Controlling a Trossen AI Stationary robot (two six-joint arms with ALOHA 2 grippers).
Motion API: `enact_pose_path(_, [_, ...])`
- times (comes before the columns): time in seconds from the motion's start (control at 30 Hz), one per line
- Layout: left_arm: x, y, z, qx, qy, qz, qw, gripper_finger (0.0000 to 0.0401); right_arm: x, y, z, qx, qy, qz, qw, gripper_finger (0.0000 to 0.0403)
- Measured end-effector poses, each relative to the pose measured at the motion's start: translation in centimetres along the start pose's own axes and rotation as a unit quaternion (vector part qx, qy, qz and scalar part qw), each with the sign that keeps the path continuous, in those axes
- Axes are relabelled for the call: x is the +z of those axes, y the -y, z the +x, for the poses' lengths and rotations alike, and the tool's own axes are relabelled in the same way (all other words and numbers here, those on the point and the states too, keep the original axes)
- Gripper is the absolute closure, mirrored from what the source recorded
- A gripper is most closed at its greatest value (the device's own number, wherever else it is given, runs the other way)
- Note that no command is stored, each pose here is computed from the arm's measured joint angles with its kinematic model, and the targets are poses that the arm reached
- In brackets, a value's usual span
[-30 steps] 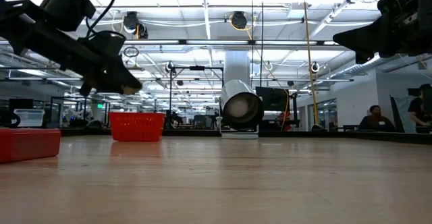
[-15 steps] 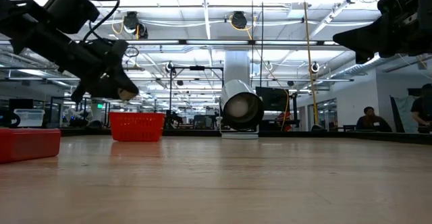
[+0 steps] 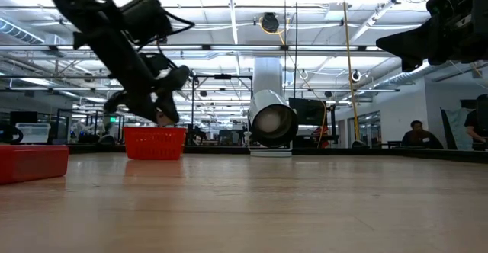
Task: Pick & Place Office items
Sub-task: Put the green charger adapter into the top red bin
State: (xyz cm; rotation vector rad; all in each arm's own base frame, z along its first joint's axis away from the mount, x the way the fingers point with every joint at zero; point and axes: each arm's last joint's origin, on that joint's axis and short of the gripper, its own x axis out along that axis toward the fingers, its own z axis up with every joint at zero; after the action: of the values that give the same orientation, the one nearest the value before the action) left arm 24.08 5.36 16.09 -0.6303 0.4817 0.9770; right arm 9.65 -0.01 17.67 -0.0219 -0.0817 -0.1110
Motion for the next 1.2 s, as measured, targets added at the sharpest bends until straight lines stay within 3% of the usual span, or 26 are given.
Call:
enact_pose_path(0.23, [0.2,1.9,2.1,0.016,-0.007,-0.003,1.000,0.0273,0.0,0.0,0.0,0.000,0.000,0.000,1.000,0.0403])
enact_pose_path(0.97, [-0.5,1.7,2.0,0.070,0.025,-0.045,0.996,0.0272,0.0,0.0,0.0,0.000,0.000,0.000,1.000,0.0403])
enact_pose_path(1.2, [-0.5,1.8,2.0,0.065,0.019,-0.034,0.997,0.0191,0.0,0.0,0.0,0.000,0.000,0.000,1.000,0.0403])
